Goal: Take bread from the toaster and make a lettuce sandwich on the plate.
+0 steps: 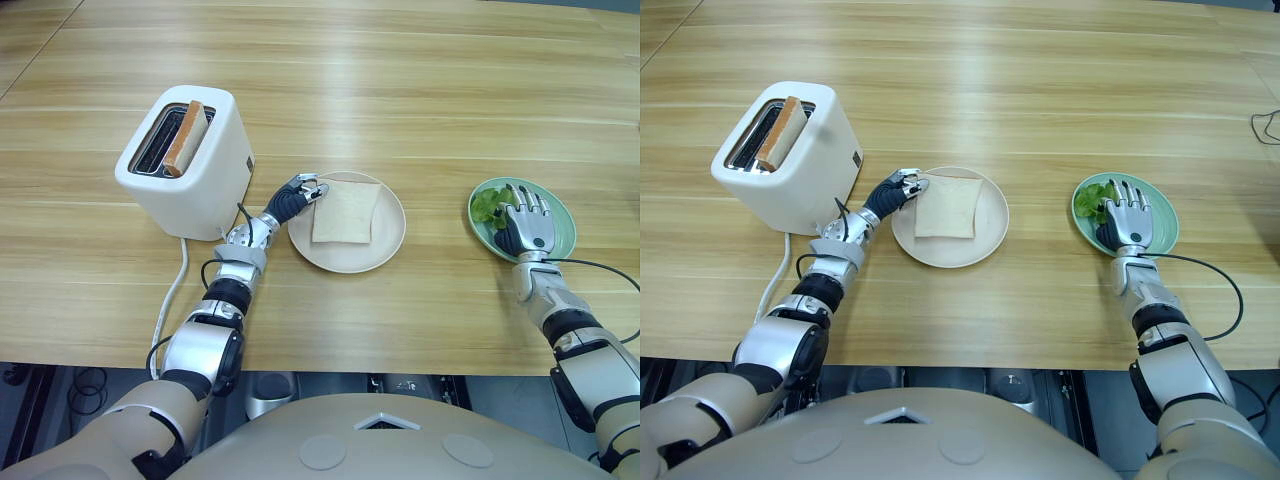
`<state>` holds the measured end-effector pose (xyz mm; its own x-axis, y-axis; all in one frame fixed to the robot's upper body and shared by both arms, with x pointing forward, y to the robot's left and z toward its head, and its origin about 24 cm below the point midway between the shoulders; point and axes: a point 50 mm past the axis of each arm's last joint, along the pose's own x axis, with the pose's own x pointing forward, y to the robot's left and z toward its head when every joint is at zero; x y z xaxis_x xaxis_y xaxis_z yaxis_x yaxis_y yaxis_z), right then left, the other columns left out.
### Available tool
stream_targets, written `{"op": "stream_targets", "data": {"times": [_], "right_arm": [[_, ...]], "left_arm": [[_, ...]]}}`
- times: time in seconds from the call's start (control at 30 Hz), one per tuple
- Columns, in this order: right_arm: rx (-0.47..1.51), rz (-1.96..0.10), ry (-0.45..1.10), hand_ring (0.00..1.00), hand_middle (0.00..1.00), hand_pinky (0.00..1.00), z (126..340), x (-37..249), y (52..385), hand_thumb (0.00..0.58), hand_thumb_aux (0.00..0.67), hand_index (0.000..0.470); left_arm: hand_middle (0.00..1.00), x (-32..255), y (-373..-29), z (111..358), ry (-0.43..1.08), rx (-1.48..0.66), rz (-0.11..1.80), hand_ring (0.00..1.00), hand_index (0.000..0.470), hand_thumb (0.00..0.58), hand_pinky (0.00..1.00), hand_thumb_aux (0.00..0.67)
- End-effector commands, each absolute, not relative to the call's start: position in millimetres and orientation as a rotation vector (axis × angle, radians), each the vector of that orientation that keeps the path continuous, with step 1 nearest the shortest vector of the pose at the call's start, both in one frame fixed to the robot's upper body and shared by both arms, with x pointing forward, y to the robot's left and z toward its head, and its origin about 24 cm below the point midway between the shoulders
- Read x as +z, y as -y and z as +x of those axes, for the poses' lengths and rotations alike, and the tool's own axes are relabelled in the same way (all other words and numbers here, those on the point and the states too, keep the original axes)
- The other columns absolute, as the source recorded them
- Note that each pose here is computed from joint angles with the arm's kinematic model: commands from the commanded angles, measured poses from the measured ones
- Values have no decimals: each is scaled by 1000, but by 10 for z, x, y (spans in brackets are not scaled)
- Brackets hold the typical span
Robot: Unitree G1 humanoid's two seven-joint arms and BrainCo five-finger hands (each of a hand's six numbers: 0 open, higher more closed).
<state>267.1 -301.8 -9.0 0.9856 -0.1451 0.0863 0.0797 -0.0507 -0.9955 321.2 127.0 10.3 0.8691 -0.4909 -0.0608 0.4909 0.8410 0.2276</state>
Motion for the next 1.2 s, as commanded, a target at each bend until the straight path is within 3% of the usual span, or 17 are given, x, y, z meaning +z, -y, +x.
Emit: {"op": "stream_targets", "data": {"times": [0.03,0.2,0.47,0.57,0.67,0.87,0.97,1.2], "right_arm": [[-212,-1608,-41,0,0,0,2630,-78,3061,580,670,460],[-284,-1591,27,0,0,0,2646,26,3081,580,670,460],[-401,-1561,162,0,0,0,2649,225,3079,580,670,460],[-433,-1542,227,0,0,0,2644,315,3035,580,670,460],[-451,-1523,294,0,0,0,2644,419,2962,580,670,460],[-394,-1468,415,0,0,0,2677,560,2653,580,670,460],[-341,-1443,468,0,0,0,2722,592,2440,580,670,460],[-214,-1361,597,0,0,0,2808,654,1891,580,670,460]], "left_arm": [[384,61,-1281,3199,-4,-510,341,384,0,0,384,0],[282,91,-1303,3206,40,-477,462,282,0,0,282,0],[267,204,-1300,3191,167,-430,596,267,0,0,267,0],[267,331,-1225,3143,264,-448,518,267,0,0,267,0],[267,544,-1151,3040,368,-505,234,267,0,0,267,0],[231,981,-1265,2847,600,-515,83,231,0,0,231,0],[90,1090,-1357,2823,636,-489,93,90,0,0,90,0],[43,1418,-1619,2652,807,-353,191,43,0,0,43,0]]}}
